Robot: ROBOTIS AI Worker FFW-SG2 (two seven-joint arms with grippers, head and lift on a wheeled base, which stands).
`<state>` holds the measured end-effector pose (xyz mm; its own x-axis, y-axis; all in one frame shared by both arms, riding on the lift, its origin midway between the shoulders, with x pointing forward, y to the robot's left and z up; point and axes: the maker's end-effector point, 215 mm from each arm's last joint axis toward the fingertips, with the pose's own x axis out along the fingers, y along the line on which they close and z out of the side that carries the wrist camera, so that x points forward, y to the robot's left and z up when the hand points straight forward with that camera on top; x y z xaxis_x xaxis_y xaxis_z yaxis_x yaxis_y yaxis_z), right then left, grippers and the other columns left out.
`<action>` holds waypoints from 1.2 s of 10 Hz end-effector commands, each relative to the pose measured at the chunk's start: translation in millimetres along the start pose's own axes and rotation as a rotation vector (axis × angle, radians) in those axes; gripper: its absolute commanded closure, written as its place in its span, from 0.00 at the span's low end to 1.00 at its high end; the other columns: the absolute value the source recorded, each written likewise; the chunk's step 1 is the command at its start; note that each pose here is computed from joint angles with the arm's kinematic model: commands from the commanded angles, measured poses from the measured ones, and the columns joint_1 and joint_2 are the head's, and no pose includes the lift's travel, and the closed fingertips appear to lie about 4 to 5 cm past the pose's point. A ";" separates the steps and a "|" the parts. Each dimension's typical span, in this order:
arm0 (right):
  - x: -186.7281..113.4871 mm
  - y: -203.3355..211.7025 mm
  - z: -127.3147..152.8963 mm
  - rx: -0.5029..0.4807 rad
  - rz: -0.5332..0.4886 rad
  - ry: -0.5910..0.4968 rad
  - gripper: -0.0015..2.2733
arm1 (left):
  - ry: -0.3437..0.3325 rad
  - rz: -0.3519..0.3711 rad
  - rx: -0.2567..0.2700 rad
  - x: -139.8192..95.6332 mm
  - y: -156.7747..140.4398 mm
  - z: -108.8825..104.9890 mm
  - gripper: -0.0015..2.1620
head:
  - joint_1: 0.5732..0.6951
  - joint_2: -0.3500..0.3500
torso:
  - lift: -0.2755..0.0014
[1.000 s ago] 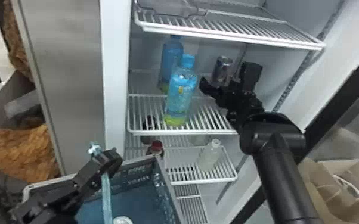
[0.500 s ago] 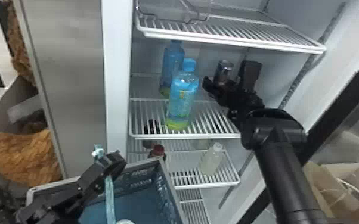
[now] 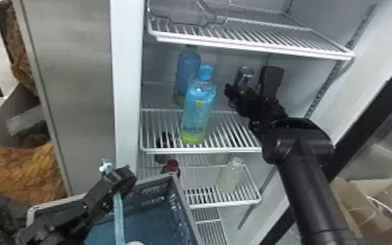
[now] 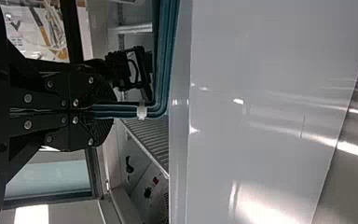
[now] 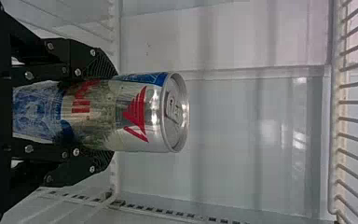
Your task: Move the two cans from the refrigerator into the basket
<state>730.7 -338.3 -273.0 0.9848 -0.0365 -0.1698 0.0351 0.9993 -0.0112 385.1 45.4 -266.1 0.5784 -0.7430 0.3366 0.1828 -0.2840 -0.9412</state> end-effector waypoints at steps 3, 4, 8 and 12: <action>-34.5 4.9 -4.9 -0.026 0.009 -0.027 0.56 | -0.006 -0.006 -0.005 -1.4 -0.9 0.5 0.56 | 0.35 0.09 | 0.87; -46.5 9.4 -4.2 -0.023 0.022 -0.037 0.56 | -0.006 -0.008 -0.005 -1.4 -1.2 0.5 0.56 | 0.41 0.09 | 0.87; -96.6 34.1 -13.2 -0.016 0.083 -0.046 0.56 | -0.012 -0.002 -0.014 -5.1 2.0 -1.3 0.56 | 0.61 0.11 | 0.87; -146.6 73.9 -20.2 0.022 0.178 -0.033 0.57 | -0.016 0.002 -0.022 -7.6 4.8 -3.4 0.56 | 0.84 0.13 | 0.87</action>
<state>593.2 -266.7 -267.9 0.9839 0.1224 -0.1301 -0.1198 0.9924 0.0280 379.4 47.7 -272.5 0.5907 -0.7343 0.3346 0.1655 -0.2956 -0.9409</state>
